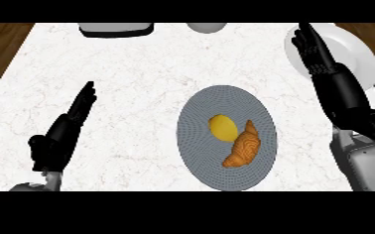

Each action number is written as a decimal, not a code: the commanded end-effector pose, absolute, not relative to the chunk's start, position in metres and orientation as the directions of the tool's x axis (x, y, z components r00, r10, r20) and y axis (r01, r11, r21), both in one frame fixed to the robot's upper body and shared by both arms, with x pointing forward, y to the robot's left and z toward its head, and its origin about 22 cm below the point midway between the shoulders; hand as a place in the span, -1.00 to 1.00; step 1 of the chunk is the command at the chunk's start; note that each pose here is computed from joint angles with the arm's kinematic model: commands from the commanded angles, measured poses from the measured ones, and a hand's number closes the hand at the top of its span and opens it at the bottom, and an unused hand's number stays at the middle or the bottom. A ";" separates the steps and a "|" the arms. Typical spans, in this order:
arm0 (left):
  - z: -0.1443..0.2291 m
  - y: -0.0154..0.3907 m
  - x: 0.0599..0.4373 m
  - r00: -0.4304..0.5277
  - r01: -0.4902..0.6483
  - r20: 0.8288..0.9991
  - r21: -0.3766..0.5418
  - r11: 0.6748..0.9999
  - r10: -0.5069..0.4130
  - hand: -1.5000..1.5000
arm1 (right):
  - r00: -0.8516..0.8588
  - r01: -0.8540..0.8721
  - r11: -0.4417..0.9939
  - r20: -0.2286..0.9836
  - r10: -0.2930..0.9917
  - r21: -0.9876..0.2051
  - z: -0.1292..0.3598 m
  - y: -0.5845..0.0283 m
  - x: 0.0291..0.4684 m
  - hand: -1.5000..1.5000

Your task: Pick the lemon from the placemat and place it in the plate

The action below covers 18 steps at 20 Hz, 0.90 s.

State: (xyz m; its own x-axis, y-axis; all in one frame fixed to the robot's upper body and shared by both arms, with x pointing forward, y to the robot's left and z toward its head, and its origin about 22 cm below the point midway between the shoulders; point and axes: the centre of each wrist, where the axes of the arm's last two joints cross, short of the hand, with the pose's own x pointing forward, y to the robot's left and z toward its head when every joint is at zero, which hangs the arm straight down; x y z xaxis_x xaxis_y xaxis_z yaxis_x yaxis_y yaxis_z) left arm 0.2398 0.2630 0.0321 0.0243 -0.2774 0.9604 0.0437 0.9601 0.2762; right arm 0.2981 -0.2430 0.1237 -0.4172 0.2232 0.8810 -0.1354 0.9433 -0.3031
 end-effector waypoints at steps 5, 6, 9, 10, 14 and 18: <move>0.084 0.236 0.263 -0.297 0.174 0.913 0.341 0.924 -0.281 0.00 | 0.258 -0.604 0.784 0.896 0.361 -0.142 0.016 -0.214 0.291 -1.00; 0.089 0.231 0.264 -0.331 0.199 0.904 0.347 0.917 -0.270 0.00 | 0.325 -0.643 0.759 0.863 0.387 -0.098 0.003 -0.211 0.287 -1.00; 0.092 0.214 0.265 -0.345 0.313 0.911 0.340 0.887 -0.228 0.00 | -0.005 -0.846 0.353 0.668 0.744 -0.399 0.039 -0.207 0.310 -1.00; 0.092 0.211 0.269 -0.343 0.324 0.912 0.340 0.883 -0.225 0.00 | -0.064 -0.878 0.262 0.641 0.765 -0.401 0.046 -0.198 0.315 -1.00; 0.096 0.216 0.277 -0.330 0.328 0.919 0.327 0.886 -0.217 0.00 | -0.333 -0.854 -0.029 0.503 0.798 -0.520 0.082 -0.160 0.343 -1.00; 0.096 0.229 0.287 -0.300 0.306 0.926 0.321 0.896 -0.230 0.00 | -0.418 -0.856 -0.175 0.451 0.789 -0.486 0.086 -0.117 0.366 -1.00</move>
